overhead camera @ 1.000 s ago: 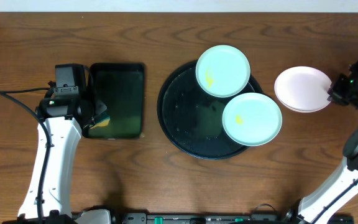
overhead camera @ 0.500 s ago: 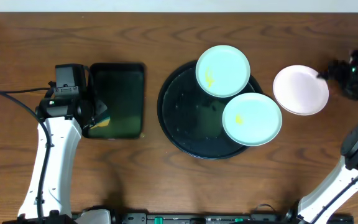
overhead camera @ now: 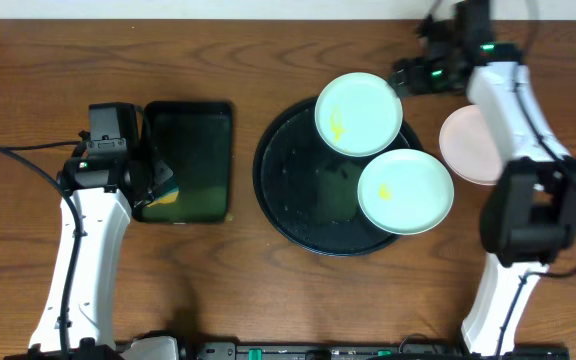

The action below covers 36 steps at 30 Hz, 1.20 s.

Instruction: Clean dirty plates on tray and stack at the side

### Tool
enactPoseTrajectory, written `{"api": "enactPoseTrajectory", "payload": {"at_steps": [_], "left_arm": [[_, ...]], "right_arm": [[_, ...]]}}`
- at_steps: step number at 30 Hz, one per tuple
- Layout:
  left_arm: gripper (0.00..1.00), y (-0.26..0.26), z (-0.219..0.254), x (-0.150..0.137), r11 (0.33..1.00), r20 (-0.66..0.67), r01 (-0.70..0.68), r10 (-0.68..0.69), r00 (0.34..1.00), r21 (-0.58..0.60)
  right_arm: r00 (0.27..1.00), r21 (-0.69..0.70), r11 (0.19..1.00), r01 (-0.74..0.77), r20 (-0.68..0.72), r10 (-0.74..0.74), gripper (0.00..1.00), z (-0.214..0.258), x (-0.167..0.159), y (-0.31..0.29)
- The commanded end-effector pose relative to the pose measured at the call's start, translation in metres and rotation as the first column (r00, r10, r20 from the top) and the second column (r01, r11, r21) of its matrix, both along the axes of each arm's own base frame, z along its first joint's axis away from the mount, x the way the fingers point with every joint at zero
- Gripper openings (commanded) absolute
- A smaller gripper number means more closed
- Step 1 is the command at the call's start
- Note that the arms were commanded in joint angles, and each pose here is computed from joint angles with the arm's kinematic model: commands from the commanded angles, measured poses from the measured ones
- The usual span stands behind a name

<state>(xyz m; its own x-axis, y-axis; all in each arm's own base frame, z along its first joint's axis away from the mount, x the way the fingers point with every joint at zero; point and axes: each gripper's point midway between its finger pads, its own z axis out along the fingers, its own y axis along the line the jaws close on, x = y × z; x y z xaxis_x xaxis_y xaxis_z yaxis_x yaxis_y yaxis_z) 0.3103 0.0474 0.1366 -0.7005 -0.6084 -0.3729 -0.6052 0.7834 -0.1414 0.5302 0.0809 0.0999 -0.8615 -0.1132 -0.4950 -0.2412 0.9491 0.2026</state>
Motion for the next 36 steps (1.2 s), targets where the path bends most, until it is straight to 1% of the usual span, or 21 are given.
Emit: {"api": "enactPoseTrajectory", "payload": {"at_steps": [1, 4, 6, 9, 10, 11, 13, 14, 17, 20, 24, 28, 33, 36], "left_arm": [[0.07, 0.002, 0.001, 0.0, 1.0, 0.001, -0.008, 0.008, 1.0, 0.004], [0.08, 0.002, 0.001, 0.0, 1.0, 0.001, -0.008, 0.008, 1.0, 0.004], [0.07, 0.002, 0.001, 0.0, 1.0, 0.003, -0.008, 0.008, 1.0, 0.004], [0.07, 0.002, 0.002, 0.001, 1.0, 0.004, -0.008, 0.008, 1.0, 0.004], [0.07, 0.002, 0.002, 0.001, 1.0, 0.004, -0.008, 0.008, 1.0, 0.004], [0.08, 0.002, 0.002, 0.001, 1.0, 0.004, -0.008, 0.008, 1.0, 0.004], [0.08, 0.002, 0.002, 0.001, 1.0, 0.004, -0.008, 0.008, 1.0, 0.004], [0.07, 0.002, 0.002, 0.001, 1.0, 0.004, -0.008, 0.008, 1.0, 0.004], [0.07, 0.002, 0.002, 0.001, 1.0, 0.004, -0.008, 0.008, 1.0, 0.004], [0.07, 0.002, 0.002, 0.001, 1.0, 0.007, -0.008, 0.008, 1.0, 0.004], [0.07, 0.003, 0.002, 0.002, 1.0, 0.008, -0.008, 0.008, 1.0, 0.004], [0.07, 0.0, 0.002, 0.002, 1.0, 0.01, 0.0, 0.001, 1.0, -0.01], [0.07, -0.023, 0.004, 0.01, 0.988, 0.051, 0.123, -0.119, 0.992, -0.097], [0.08, -0.041, 0.008, 0.015, 0.965, 0.088, 0.203, -0.19, 0.978, -0.168]], "right_arm": [[0.999, -0.148, 0.989, 0.014, -0.037, -0.019, 0.8, -0.041, 0.004, -0.005], [0.999, -0.184, 0.983, 0.002, -0.038, -0.009, 0.78, -0.052, 0.005, 0.003], [0.999, -0.2, 0.98, -0.004, -0.037, -0.004, 0.72, -0.056, 0.006, 0.008], [0.999, -0.202, 0.979, -0.015, -0.042, 0.006, 0.69, -0.061, 0.005, 0.012], [0.999, -0.202, 0.979, -0.015, -0.044, 0.006, 0.66, -0.062, 0.005, 0.012], [0.999, -0.202, 0.979, -0.014, -0.045, 0.005, 0.62, -0.062, 0.005, 0.012], [0.999, -0.202, 0.979, -0.014, -0.046, 0.005, 0.48, -0.063, 0.005, 0.012], [0.999, -0.201, 0.979, -0.014, -0.046, 0.005, 0.44, -0.063, 0.005, 0.012], [0.999, -0.201, 0.98, -0.017, -0.053, 0.006, 0.2, -0.063, 0.003, 0.013], [0.997, -0.196, 0.98, -0.025, -0.073, 0.011, 0.01, -0.065, -0.002, 0.015], [0.994, -0.14, 0.988, -0.063, -0.102, 0.049, 0.01, -0.062, -0.011, 0.029], [0.989, -0.055, 0.994, -0.092, -0.12, 0.085, 0.01, -0.048, -0.022, 0.054], [0.982, 0.022, 0.992, -0.126, -0.14, 0.128, 0.01, -0.026, -0.039, 0.081], [0.971, 0.034, 0.989, -0.147, -0.186, 0.15, 0.01, -0.026, -0.055, 0.095]]}}
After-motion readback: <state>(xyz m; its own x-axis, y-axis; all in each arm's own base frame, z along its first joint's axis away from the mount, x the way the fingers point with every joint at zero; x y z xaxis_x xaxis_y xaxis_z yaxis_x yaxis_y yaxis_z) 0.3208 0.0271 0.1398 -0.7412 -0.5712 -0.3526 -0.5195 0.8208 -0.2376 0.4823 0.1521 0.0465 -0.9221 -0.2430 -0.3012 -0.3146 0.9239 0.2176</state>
